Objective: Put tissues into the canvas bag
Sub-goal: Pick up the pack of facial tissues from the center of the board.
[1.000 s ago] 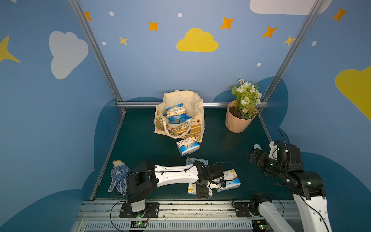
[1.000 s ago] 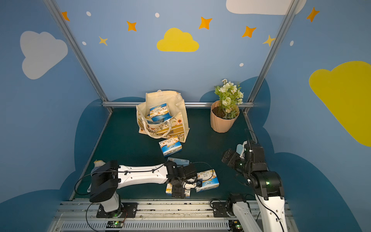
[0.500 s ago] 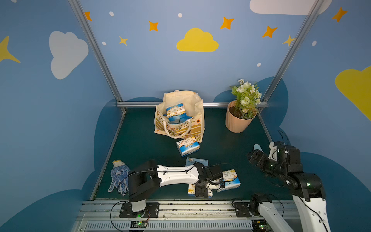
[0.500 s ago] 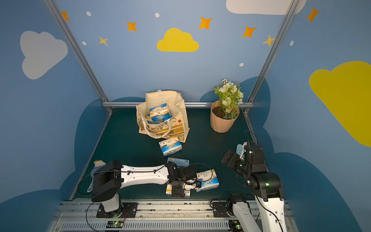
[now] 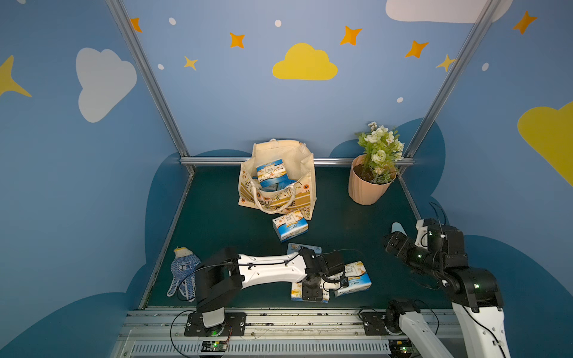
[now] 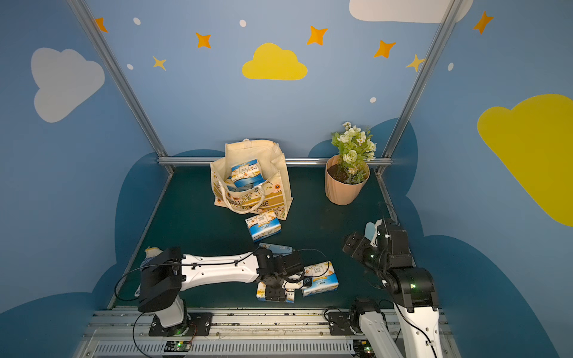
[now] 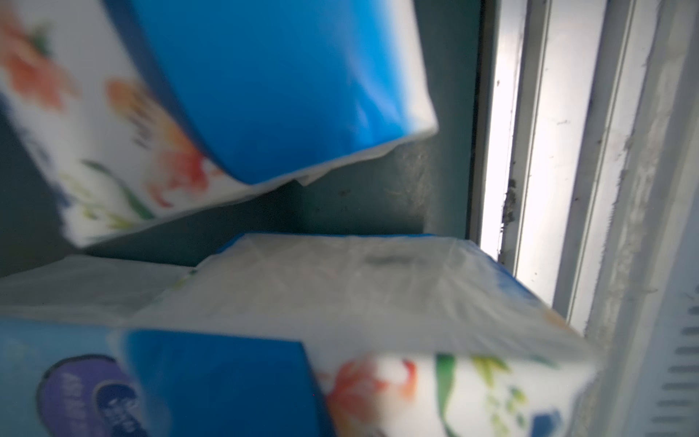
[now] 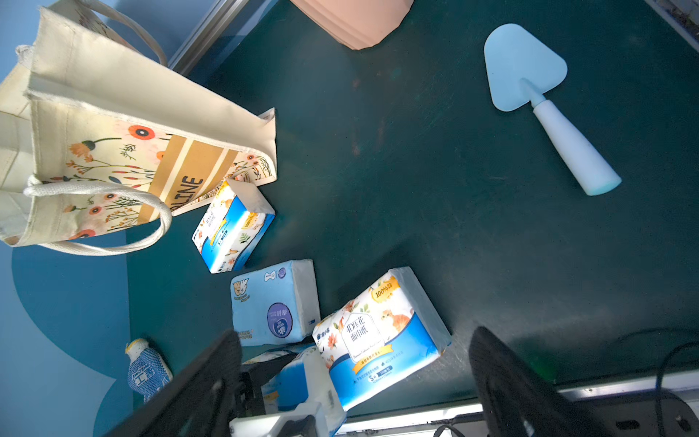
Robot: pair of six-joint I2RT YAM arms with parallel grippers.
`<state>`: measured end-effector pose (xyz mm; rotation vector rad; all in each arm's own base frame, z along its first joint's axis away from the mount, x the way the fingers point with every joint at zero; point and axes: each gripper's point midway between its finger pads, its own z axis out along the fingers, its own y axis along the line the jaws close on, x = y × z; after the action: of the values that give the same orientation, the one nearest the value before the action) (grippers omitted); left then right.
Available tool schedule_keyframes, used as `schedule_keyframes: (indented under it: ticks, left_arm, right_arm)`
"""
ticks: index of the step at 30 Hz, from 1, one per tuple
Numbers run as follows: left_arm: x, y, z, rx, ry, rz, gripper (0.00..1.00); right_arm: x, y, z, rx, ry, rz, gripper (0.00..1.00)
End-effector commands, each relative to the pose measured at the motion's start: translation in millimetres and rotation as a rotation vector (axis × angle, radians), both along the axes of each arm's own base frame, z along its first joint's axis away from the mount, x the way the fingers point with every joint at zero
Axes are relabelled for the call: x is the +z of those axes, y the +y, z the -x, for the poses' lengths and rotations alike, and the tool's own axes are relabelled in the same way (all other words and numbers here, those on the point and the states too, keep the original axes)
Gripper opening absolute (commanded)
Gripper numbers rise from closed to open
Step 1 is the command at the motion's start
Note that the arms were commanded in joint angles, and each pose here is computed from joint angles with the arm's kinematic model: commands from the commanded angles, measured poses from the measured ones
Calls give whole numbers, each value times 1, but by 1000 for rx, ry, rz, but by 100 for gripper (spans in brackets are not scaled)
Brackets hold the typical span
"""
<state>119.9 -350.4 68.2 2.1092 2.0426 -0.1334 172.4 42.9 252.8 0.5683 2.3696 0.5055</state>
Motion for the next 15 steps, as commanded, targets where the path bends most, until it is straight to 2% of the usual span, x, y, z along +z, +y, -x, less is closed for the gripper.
schedule_keyframes:
  ticks: [1,11,15]
  left_arm:
    - [32,-3,-2,39,16,46,70]
    - [109,-14,-24,111,51,189,72]
    - [135,-14,-49,160,-12,247,73]
  right_arm:
    - [0,-4,0,-1,-6,31,95]
    - [0,-8,2,-6,-1,50,95]
    - [0,-7,1,-3,3,49,95]
